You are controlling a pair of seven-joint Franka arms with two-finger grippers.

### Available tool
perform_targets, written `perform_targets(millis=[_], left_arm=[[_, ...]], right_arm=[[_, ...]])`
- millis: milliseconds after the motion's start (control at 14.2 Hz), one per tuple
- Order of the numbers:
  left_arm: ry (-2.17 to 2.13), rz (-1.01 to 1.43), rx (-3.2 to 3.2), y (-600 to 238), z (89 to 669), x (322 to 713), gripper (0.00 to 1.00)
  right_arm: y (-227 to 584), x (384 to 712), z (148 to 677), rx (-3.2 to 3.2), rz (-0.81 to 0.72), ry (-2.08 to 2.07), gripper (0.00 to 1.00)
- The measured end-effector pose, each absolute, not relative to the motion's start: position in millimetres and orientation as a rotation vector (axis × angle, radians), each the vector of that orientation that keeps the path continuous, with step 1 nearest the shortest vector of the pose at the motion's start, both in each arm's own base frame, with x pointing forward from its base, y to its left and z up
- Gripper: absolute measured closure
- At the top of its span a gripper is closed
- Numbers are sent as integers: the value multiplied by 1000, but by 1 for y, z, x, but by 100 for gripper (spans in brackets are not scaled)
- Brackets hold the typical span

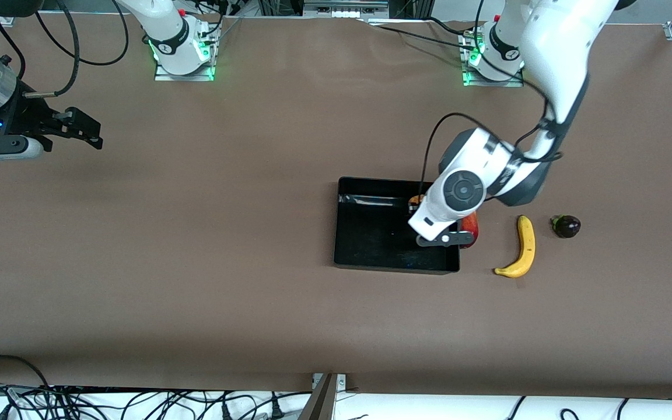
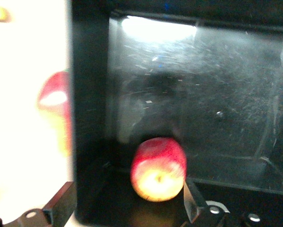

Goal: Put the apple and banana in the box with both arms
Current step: 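Move the left gripper to the yellow banana and grasp it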

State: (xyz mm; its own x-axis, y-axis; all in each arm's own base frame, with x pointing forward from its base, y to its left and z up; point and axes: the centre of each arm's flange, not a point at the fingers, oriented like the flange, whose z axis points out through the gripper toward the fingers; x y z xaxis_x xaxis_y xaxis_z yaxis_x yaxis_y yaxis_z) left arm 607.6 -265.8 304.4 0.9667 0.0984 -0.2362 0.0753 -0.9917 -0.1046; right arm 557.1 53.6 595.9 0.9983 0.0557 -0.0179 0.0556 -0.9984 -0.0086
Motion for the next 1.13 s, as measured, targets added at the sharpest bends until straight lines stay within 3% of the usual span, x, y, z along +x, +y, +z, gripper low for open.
perform_targets(millis=[141,352,704,1056,1127], left_arm=[[-60,382,-3008,-234,341,623,0],[178,379,-2980,-150,338,652,0],[573,363,-3003,-50,263,680,0],[695,256,-3014,-13,187,664,0],[706,259,-3004,-13,185,663,7]], right_arm=[[54,557,596,-3132,28,-87,0],[54,557,596,-3132,26,-88,0],[54,558,597,-3132,22,-88,0],[54,558,597,-3132,21,-88,0],[54,558,597,-3132,20,-88,0]])
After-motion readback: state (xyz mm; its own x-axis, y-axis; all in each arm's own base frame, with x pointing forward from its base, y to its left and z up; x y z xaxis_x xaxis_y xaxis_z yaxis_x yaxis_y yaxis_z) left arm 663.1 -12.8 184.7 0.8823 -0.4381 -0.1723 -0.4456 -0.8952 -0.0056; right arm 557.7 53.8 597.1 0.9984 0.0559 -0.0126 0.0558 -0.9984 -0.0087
